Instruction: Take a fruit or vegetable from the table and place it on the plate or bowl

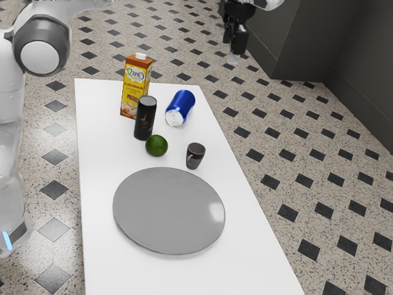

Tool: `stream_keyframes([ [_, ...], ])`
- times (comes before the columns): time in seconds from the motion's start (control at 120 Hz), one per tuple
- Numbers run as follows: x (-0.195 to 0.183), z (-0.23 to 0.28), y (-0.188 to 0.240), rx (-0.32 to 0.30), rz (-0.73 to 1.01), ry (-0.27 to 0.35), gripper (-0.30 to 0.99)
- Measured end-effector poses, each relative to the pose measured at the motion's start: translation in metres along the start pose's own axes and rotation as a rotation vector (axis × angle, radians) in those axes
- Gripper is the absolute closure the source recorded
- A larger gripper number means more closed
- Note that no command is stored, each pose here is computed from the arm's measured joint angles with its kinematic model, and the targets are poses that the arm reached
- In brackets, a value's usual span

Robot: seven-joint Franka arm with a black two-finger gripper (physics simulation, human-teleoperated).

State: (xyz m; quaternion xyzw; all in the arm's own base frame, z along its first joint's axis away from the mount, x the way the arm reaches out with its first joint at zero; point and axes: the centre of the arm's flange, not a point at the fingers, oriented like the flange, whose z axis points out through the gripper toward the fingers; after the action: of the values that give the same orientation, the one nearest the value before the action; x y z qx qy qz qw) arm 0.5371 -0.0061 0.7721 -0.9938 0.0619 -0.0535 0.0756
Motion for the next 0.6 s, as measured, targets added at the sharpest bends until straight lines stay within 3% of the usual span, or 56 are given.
stream_keyframes([
  [0.275, 0.019, 0.024, 0.051, -0.003, 0.067, -0.051, 0.0],
  [0.325, 0.022, 0.028, 0.059, -0.031, 0.079, -0.055, 0.0],
  [0.492, 0.015, 0.059, 0.028, -0.078, 0.012, -0.149, 0.0],
  [0.6, 0.013, 0.056, 0.053, -0.054, 0.044, -0.167, 0.0],
])
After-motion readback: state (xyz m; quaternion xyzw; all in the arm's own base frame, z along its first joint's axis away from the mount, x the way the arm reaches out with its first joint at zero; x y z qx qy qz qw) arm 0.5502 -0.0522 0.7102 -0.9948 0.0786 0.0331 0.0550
